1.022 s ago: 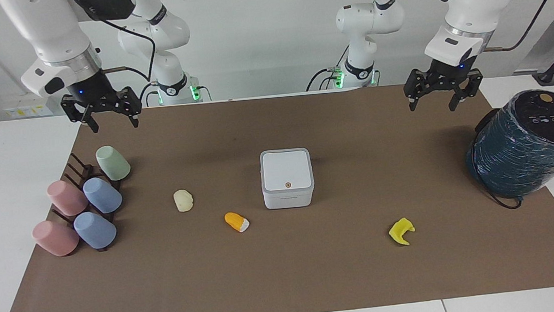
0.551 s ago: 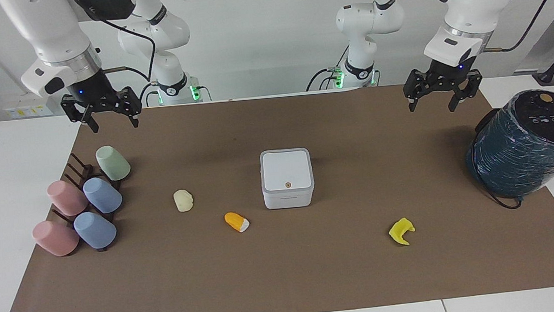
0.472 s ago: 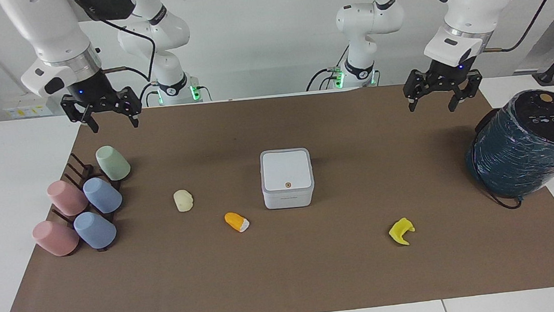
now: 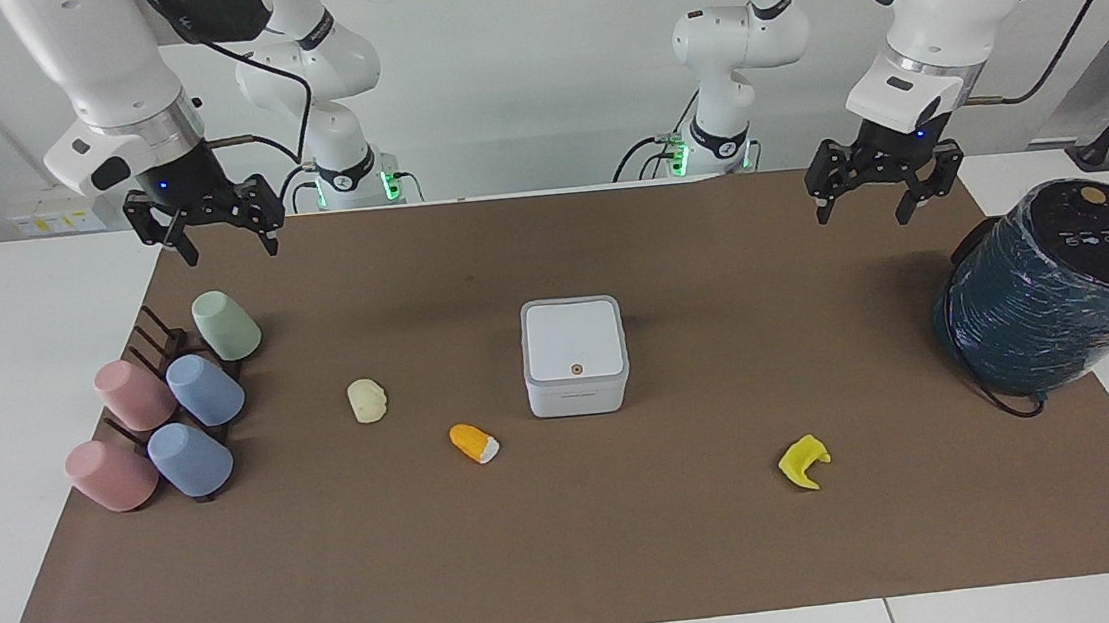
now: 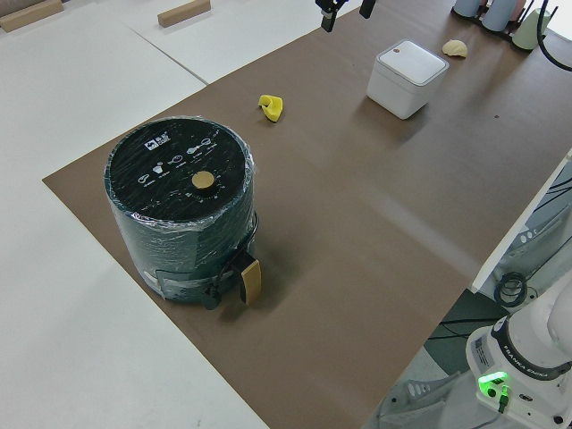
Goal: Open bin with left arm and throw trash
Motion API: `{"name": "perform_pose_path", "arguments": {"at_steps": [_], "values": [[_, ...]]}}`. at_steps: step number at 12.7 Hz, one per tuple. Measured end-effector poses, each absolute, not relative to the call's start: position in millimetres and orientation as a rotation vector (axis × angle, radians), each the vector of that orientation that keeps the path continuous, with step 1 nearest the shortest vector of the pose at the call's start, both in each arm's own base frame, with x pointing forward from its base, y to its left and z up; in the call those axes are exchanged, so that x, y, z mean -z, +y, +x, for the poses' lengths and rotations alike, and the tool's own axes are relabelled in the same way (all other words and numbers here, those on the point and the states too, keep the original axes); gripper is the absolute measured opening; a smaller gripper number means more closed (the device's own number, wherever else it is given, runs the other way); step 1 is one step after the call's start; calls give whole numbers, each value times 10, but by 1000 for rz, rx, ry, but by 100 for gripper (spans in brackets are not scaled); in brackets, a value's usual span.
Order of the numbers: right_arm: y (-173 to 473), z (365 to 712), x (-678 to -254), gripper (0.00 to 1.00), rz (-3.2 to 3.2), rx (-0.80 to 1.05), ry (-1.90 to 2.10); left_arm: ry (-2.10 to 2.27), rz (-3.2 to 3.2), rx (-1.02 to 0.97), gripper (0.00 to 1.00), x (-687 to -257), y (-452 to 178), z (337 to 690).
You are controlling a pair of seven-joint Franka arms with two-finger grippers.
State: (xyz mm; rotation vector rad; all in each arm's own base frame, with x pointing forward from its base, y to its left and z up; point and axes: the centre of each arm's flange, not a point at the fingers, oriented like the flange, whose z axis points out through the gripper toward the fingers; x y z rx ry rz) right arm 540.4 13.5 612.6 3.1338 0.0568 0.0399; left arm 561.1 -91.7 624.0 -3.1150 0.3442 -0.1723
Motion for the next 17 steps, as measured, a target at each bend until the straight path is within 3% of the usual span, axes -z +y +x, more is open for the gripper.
{"name": "perform_pose_path", "arguments": {"at_steps": [4,7,8,12,14,17], "values": [[135,5403,-6118,100,3134,-37,57,380,-3114,177,100,-6192,-1120,5587],[135,5402,-6111,100,3134,-35,57,351,-3126,157,93,-6046,-1520,5530],[135,5402,-6111,100,3134,-35,57,336,-3131,154,85,-5995,-1638,5524],[135,5401,-6106,100,3134,-33,58,210,-3193,164,28,-5774,-2106,5550],[134,5389,-6081,100,3134,-24,58,161,-3209,175,5,-5624,-2397,5559],[141,5415,-6015,100,3136,-75,62,78,-3257,202,1,-5405,-2809,5567]]}}
